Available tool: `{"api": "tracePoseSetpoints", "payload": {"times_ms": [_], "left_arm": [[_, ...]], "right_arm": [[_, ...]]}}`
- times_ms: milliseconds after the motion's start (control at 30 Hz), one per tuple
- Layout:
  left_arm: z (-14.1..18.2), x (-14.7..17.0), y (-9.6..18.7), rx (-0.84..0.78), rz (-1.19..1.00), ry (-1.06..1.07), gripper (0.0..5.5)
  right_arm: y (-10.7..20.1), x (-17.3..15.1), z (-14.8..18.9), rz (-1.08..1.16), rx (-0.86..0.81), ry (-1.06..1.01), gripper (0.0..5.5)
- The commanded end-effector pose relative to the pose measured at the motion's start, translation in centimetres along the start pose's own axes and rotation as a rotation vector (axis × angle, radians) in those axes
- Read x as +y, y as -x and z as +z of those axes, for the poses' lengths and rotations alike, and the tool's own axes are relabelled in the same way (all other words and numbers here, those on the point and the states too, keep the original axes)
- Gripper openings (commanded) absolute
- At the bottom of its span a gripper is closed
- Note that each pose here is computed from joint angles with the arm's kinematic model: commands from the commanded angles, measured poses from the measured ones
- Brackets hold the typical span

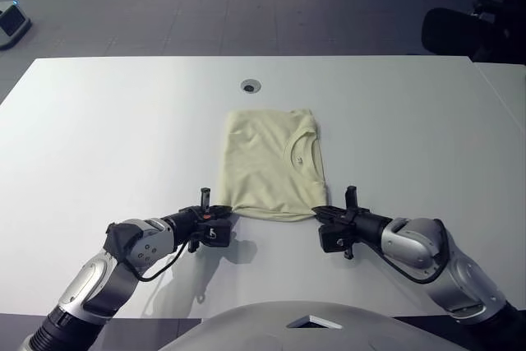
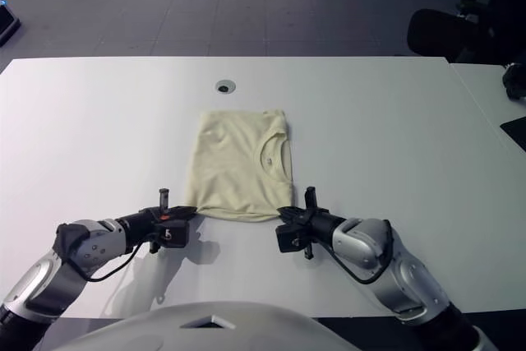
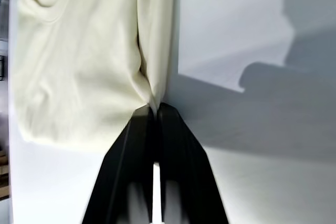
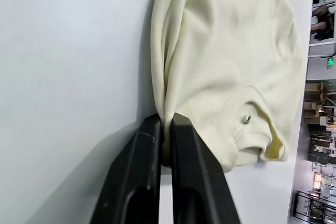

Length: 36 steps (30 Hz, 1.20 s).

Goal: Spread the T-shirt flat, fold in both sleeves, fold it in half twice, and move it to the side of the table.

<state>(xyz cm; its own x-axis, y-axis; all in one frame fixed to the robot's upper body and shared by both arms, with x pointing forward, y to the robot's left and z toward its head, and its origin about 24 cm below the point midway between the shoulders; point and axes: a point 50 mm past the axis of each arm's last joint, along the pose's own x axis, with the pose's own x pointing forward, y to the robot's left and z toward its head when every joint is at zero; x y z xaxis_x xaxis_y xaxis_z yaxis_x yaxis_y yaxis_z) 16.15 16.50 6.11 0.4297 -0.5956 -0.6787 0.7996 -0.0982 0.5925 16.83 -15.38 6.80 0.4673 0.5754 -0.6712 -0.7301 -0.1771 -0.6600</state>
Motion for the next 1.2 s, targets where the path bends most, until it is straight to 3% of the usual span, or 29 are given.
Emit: {"api": "tracePoseSetpoints", "payload": {"times_ms": [33, 367, 600, 867, 1067, 1200], "left_arm": [[0.9, -2.5, 1.0, -0.025, -0.273, 0.088, 0.00], [2.3, -3.6, 2.9, -0.075, -0.516, 0.233, 0.00], [2.5, -2.9, 4.0, -0.133, -0.591, 0.386, 0.00], [0.5, -1.5, 5.2, -0.238, -0.653, 0.564, 0.00], [-0.6, 2.2, 6.5, -0.334, -0.564, 0.641, 0.00], [0.8, 5.0, 6.3, -0.388, -0.511, 0.641, 0.00]], "right_arm": [[1.8, 0.0, -0.5, 0.100, -0.013, -0.048, 0.07], [4.4, 1.8, 0.3, 0.360, -0.095, -0.236, 0.07], [6.3, 0.4, 0.9, 0.478, -0.141, -0.402, 0.06], [8.1, -1.7, 1.7, 0.589, -0.246, -0.597, 0.06], [8.0, -4.4, 0.2, 0.570, -0.302, -0.709, 0.06], [7.4, -6.0, -1.3, 0.550, -0.321, -0.762, 0.06]]}}
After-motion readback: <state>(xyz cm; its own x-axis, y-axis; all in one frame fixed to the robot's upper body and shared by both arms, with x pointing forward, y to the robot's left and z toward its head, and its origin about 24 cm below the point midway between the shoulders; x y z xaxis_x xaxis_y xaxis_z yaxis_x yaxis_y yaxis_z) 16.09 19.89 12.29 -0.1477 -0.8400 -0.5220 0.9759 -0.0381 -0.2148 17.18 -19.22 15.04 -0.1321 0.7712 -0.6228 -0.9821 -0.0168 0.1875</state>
